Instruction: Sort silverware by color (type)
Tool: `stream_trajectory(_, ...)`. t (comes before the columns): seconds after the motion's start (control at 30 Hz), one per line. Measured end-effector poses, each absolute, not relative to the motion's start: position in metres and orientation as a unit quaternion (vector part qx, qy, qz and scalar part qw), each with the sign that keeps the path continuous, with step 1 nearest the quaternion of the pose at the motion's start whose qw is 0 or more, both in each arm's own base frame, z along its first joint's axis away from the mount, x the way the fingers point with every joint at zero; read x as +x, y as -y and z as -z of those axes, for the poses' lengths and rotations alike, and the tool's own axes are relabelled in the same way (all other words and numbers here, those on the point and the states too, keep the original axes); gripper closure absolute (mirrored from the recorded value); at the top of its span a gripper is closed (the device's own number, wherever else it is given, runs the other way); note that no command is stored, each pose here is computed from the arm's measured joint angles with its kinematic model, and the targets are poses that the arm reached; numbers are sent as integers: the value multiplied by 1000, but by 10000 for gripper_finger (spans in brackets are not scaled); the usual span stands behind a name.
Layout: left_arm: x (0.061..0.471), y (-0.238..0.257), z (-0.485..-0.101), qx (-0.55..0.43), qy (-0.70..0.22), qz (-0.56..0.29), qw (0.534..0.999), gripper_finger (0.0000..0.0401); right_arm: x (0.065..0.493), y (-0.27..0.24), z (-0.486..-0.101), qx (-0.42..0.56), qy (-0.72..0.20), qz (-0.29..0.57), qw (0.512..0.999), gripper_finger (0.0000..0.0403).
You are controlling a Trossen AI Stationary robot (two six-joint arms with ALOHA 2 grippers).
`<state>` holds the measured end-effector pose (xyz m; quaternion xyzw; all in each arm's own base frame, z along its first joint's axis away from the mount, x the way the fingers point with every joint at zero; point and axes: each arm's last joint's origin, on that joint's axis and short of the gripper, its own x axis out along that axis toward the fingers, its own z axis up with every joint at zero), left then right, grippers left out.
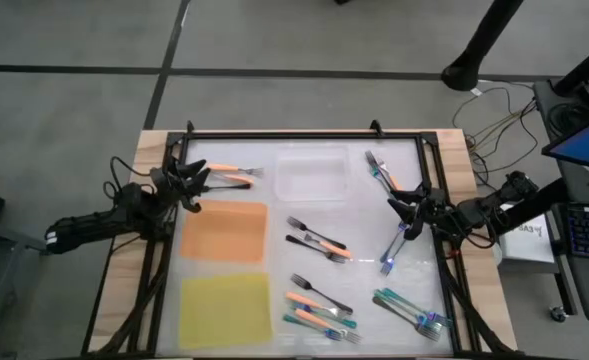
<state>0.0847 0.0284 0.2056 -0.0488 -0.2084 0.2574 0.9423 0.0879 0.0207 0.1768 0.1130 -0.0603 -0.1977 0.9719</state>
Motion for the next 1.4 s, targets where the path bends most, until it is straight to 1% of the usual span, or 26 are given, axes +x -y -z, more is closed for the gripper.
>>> stream_trajectory(1.23, 85, -28, -206, -49, 208, -257, 942, 269, 88, -21, -177, 113, 60, 198, 972, 252)
stream_trajectory(1.4, 85, -28, -206, -49, 208, -257, 942, 269, 88, -21, -179, 122, 71, 196, 970, 252)
